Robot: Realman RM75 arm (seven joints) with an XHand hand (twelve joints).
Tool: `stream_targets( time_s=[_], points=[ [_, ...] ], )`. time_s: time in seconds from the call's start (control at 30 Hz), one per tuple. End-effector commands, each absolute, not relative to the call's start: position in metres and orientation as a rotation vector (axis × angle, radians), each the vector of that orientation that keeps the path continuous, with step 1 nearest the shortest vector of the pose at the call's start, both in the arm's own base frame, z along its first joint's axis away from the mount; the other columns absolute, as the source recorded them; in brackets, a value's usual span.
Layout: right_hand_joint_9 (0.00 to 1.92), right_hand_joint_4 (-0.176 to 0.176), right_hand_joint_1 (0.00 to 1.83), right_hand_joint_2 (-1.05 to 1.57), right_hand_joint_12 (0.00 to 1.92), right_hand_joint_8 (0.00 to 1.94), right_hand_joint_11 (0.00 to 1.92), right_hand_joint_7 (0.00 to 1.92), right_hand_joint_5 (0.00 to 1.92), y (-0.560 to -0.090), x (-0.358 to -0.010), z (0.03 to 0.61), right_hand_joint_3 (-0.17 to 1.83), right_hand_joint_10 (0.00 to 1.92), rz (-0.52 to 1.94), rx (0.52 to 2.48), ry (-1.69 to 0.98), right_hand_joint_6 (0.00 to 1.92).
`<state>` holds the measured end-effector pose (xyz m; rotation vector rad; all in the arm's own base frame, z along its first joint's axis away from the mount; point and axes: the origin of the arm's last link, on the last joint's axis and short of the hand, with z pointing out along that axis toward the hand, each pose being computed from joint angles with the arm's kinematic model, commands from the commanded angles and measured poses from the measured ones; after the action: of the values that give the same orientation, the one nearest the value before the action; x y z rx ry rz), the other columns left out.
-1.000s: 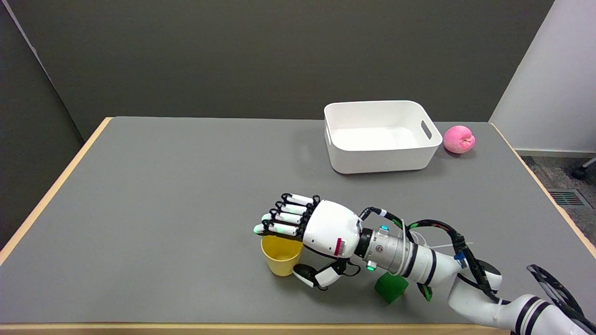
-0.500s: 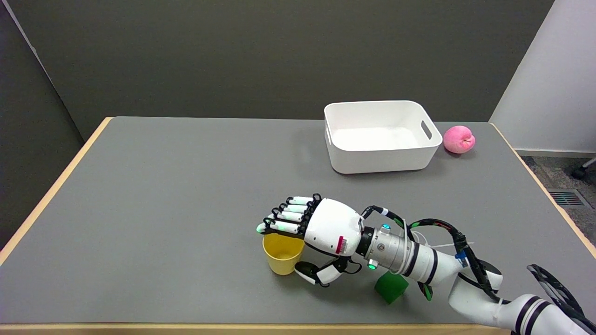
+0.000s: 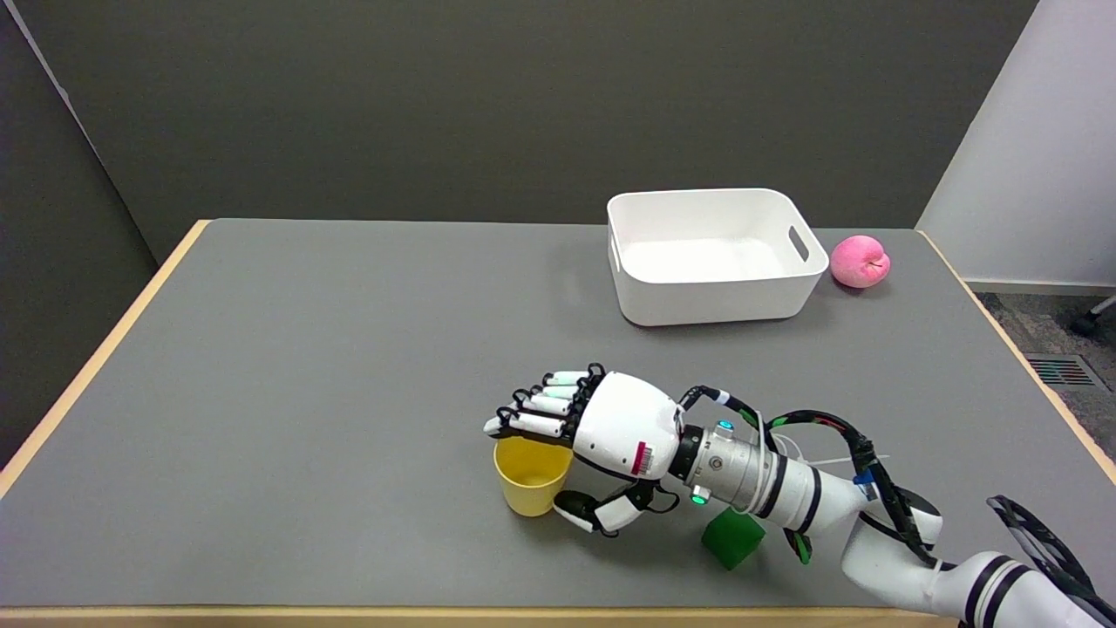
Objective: Pick up the yellow cup.
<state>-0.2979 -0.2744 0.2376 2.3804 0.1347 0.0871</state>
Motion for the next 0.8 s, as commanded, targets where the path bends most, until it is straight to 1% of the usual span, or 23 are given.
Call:
stream_targets(
  time_s=[0.03, 0.13, 0.2, 0.33, 0.57, 0.8],
  points=[
    [0.71, -0.036, 1.15, 1.17, 1.73, 1.28, 0.66, 0.82, 0.6, -0.277, -0.302, 0.244, 0.2, 1.27, 0.08, 2.354, 0.12, 1.6],
    [0.78, -0.048, 1.16, 1.14, 1.71, 1.27, 0.7, 0.85, 0.61, -0.28, -0.3, 0.247, 0.24, 1.28, 0.093, 2.338, 0.114, 1.57],
    [0.81, -0.072, 1.17, 1.12, 1.75, 1.31, 0.73, 0.87, 0.6, -0.282, -0.299, 0.249, 0.28, 1.31, 0.097, 2.331, 0.113, 1.54],
    [0.82, -0.091, 1.18, 1.1, 1.74, 1.32, 0.74, 0.89, 0.61, -0.285, -0.301, 0.253, 0.3, 1.31, 0.083, 2.319, 0.118, 1.5],
    [0.83, -0.095, 1.18, 1.09, 1.75, 1.32, 0.75, 0.89, 0.62, -0.292, -0.297, 0.253, 0.32, 1.31, 0.088, 2.314, 0.129, 1.5],
    [0.84, -0.093, 1.18, 1.08, 1.76, 1.32, 0.76, 0.89, 0.62, -0.307, -0.283, 0.263, 0.34, 1.32, 0.099, 2.274, 0.165, 1.5]
  ],
)
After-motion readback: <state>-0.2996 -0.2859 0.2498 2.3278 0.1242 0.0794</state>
